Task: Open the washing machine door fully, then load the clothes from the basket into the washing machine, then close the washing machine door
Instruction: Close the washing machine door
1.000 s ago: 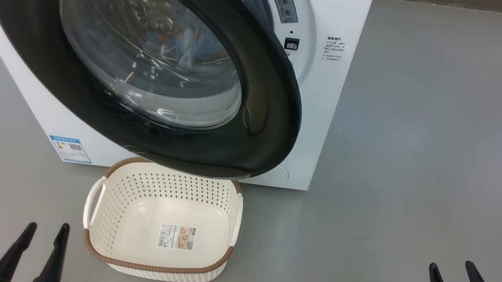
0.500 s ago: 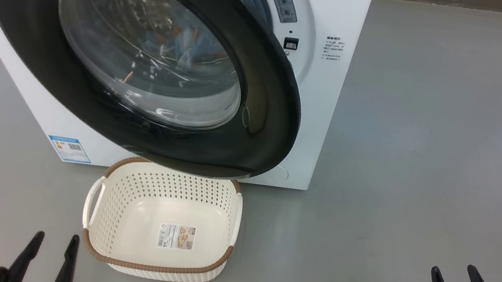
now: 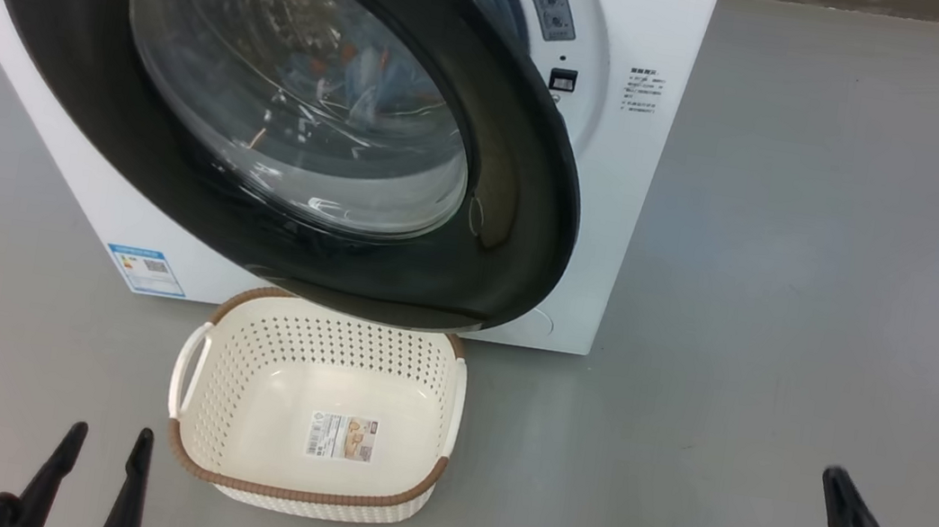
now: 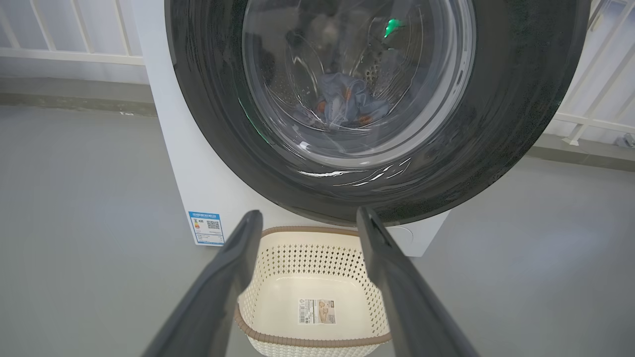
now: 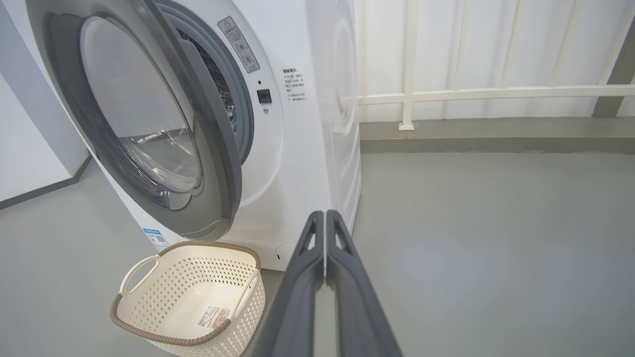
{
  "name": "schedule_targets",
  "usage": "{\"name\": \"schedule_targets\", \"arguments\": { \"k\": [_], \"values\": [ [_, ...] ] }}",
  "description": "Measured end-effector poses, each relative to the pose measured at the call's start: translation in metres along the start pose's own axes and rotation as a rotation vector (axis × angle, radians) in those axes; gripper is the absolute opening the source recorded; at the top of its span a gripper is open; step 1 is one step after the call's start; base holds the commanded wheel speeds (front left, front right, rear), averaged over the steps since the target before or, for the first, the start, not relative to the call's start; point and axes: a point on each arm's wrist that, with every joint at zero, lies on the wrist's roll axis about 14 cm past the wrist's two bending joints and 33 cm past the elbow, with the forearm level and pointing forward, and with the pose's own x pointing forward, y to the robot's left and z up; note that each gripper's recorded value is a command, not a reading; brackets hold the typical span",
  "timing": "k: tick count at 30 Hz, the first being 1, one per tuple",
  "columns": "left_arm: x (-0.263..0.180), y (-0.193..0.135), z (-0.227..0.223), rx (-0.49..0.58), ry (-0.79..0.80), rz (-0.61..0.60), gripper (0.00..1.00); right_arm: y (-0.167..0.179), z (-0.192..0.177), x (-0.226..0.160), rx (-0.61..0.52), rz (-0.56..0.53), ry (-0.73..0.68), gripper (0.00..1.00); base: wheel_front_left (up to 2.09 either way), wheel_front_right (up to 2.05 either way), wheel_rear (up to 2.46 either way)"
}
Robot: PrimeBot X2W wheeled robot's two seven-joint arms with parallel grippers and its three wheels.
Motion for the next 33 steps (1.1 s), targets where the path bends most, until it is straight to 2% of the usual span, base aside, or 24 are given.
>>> {"name": "schedule_targets", "arguments": {
  "k": [13,18,24,33],
  "values": [
    [0.007,0.001,0.013,-0.014,-0.046,0.021,1.00,0.080,0.080,0.081,0.022,0.266,-0.263,0.00,0.00,0.00,0.00],
    [0.006,0.005,0.013,-0.016,-0.046,0.037,1.00,0.108,0.094,0.098,0.037,0.349,-0.305,0.00,0.00,0.00,0.00],
    [0.007,0.011,0.014,-0.019,-0.051,0.062,1.00,0.140,0.090,0.116,0.050,0.440,-0.293,0.00,0.00,0.00,0.00],
    [0.019,0.014,0.013,-0.028,-0.049,0.079,1.00,0.161,0.050,0.139,0.047,0.509,-0.183,0.00,0.00,0.00,0.00]
  ]
}}
